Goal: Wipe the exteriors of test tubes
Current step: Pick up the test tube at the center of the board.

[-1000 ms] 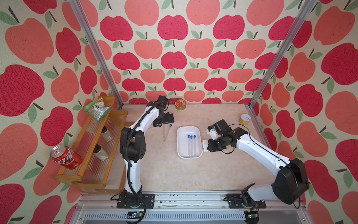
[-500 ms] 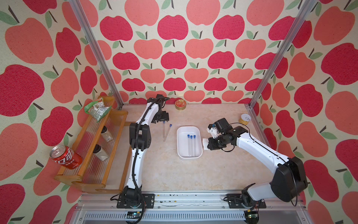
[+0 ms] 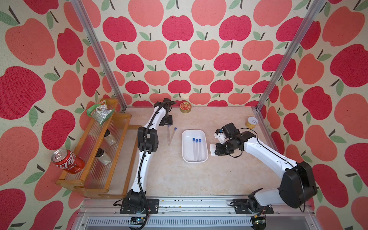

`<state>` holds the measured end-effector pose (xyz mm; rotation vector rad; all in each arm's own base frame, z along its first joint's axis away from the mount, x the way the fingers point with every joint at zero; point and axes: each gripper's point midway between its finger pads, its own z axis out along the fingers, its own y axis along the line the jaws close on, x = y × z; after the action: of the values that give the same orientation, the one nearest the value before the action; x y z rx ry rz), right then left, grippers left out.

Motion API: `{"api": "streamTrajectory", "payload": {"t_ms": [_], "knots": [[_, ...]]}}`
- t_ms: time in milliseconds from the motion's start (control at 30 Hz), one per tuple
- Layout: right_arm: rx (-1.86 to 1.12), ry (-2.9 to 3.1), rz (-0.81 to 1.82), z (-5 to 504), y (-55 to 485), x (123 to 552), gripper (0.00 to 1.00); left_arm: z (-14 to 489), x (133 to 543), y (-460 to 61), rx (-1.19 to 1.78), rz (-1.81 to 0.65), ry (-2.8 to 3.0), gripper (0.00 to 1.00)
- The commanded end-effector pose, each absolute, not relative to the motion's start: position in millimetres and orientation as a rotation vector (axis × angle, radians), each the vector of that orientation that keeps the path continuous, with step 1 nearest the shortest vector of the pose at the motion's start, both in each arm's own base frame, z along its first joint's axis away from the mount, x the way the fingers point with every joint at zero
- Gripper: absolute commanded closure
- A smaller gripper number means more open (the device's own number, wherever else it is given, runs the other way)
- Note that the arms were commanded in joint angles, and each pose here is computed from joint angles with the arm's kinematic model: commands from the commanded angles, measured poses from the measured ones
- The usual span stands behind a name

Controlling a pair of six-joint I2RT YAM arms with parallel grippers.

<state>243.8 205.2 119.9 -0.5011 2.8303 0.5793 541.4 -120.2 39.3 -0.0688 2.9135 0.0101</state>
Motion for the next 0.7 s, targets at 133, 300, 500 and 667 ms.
{"api": "streamTrajectory", "payload": {"t_ms": [133, 300, 500, 667], "knots": [[-0.511, 2.825, 0.6, 119.0, 202.0, 241.3, 1.0, 24.1, 542.1, -116.0, -0.064, 0.105, 2.929, 0.54], [-0.505, 2.831, 0.604, 116.5, 200.5, 240.8, 1.0, 15.3, 541.9, -118.1, -0.062, 0.115, 2.936, 0.55], [-0.504, 2.832, 0.606, 116.4, 200.5, 240.7, 1.0, 5.6, 537.1, -122.0, -0.068, 0.117, 2.961, 0.62], [-0.503, 2.831, 0.606, 117.3, 200.2, 240.4, 1.0, 1.3, 536.2, -126.2, -0.074, 0.087, 2.971, 0.7]]}}
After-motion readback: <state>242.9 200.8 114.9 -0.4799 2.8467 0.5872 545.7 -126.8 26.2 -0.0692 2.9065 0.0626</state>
